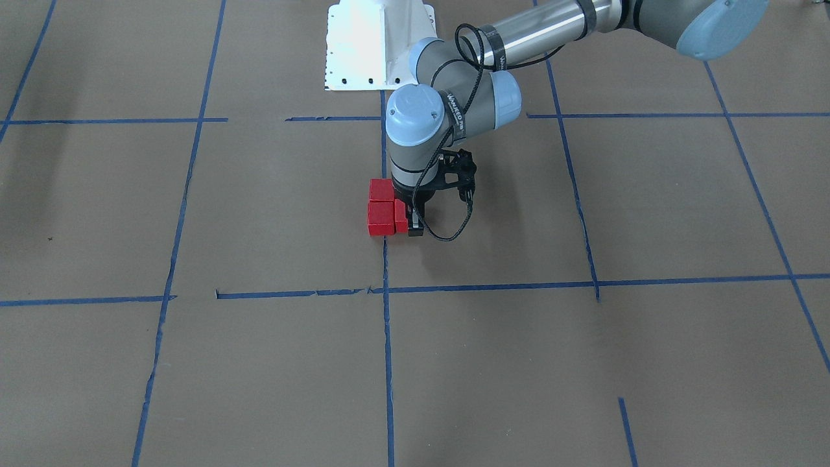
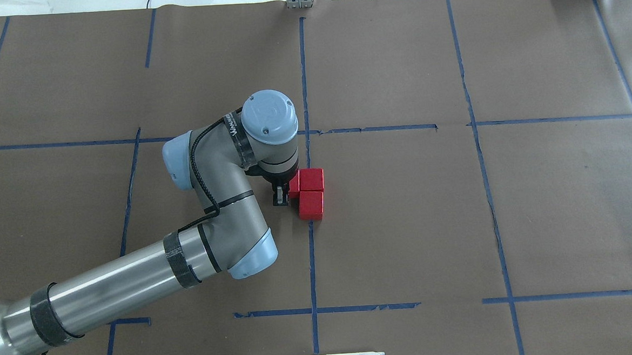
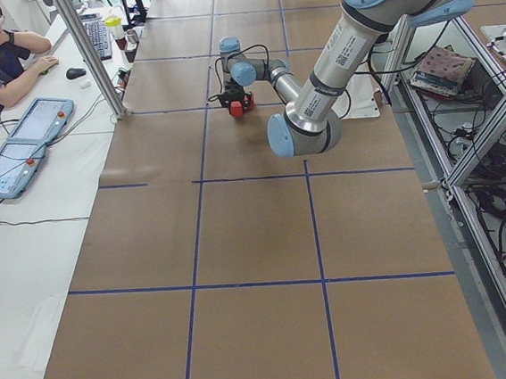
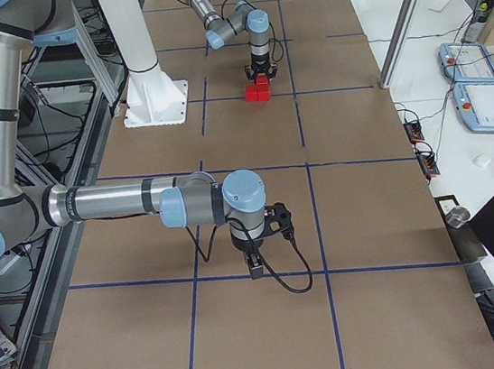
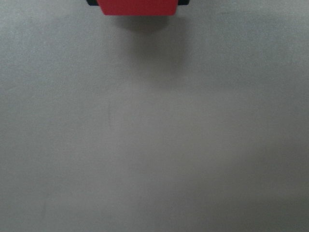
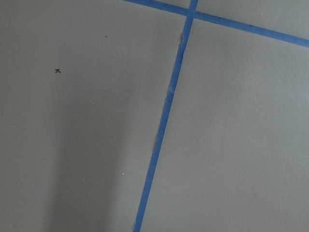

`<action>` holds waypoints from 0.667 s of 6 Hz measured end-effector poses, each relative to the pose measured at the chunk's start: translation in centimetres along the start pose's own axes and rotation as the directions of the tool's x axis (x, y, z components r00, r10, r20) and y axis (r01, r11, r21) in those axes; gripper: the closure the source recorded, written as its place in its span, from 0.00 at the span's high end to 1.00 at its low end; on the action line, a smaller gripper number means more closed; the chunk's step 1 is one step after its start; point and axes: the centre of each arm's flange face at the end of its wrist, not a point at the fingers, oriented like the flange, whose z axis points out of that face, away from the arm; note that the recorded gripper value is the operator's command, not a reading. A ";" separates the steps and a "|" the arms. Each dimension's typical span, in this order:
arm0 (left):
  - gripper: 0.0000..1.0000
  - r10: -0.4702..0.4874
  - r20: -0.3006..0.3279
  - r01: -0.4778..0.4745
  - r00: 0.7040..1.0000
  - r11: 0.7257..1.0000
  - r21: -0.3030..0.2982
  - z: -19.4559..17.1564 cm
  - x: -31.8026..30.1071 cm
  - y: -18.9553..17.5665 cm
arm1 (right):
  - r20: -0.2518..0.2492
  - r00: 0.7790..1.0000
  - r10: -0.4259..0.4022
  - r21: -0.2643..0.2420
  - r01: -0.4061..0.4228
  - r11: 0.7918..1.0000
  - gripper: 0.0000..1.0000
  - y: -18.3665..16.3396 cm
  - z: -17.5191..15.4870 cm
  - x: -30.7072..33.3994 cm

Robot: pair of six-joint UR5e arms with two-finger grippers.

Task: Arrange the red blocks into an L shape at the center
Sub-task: 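Lower the cube against the farther cube and adjust its position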

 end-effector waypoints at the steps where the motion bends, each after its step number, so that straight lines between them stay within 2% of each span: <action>1: 0.39 0.003 -0.004 -0.003 1.000 1.000 -0.009 0.3 0.1 0.0 | 0.000 1.000 -0.001 0.000 0.001 1.000 1.00 0.0 0.0 0.0; 3: 0.43 0.006 -0.008 -0.006 1.000 1.000 -0.017 0.8 0.3 0.0 | 0.000 1.000 -0.001 0.000 0.001 1.000 1.00 0.0 0.0 0.0; 4: 0.80 0.007 -0.008 -0.007 1.000 1.000 -0.017 0.9 0.3 -0.1 | 0.000 1.000 -0.001 0.001 0.001 1.000 1.00 0.0 0.0 0.0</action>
